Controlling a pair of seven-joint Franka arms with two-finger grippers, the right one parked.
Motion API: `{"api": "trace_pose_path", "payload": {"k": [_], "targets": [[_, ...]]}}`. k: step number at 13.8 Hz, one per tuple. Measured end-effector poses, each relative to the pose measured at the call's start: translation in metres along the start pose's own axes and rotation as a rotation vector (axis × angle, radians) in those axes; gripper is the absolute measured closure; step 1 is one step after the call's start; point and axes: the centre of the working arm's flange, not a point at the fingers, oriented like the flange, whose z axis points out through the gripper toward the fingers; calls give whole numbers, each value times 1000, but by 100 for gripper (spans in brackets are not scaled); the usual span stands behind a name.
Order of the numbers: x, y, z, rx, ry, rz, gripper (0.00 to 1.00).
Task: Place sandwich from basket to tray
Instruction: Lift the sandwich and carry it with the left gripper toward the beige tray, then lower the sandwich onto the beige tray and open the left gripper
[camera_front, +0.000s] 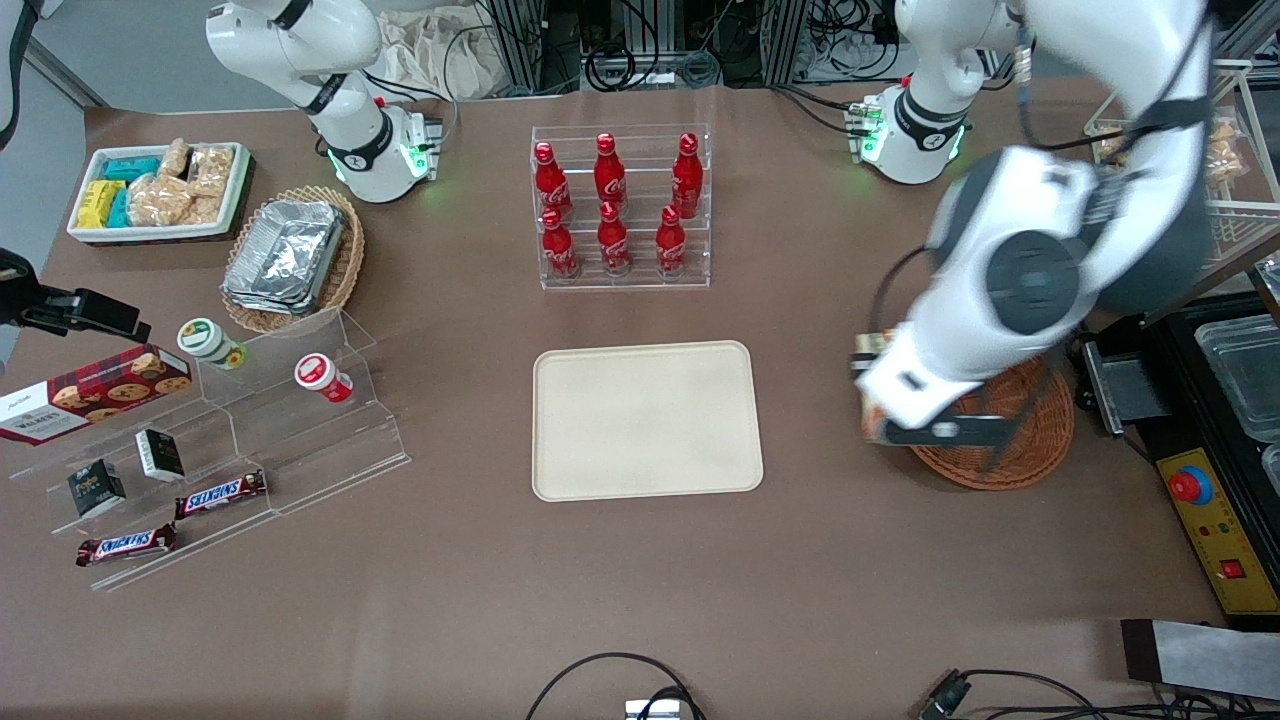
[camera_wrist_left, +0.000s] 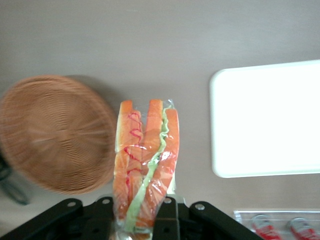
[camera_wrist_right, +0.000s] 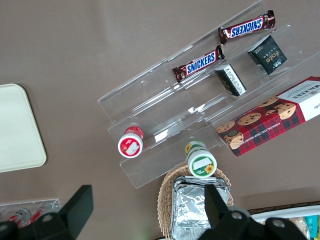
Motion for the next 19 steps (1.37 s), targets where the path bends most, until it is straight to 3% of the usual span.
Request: {"api": "trace_pose_path", "payload": {"k": [4,6,13,15,19], "targets": [[-6,139,86,3,-11,32,80],[-2,166,128,-22,16,42,80],[16,164,235,-82,69,10,80],[18,160,233,-81,63,-41,80],[14,155,235,-46,15,-72,80]]}}
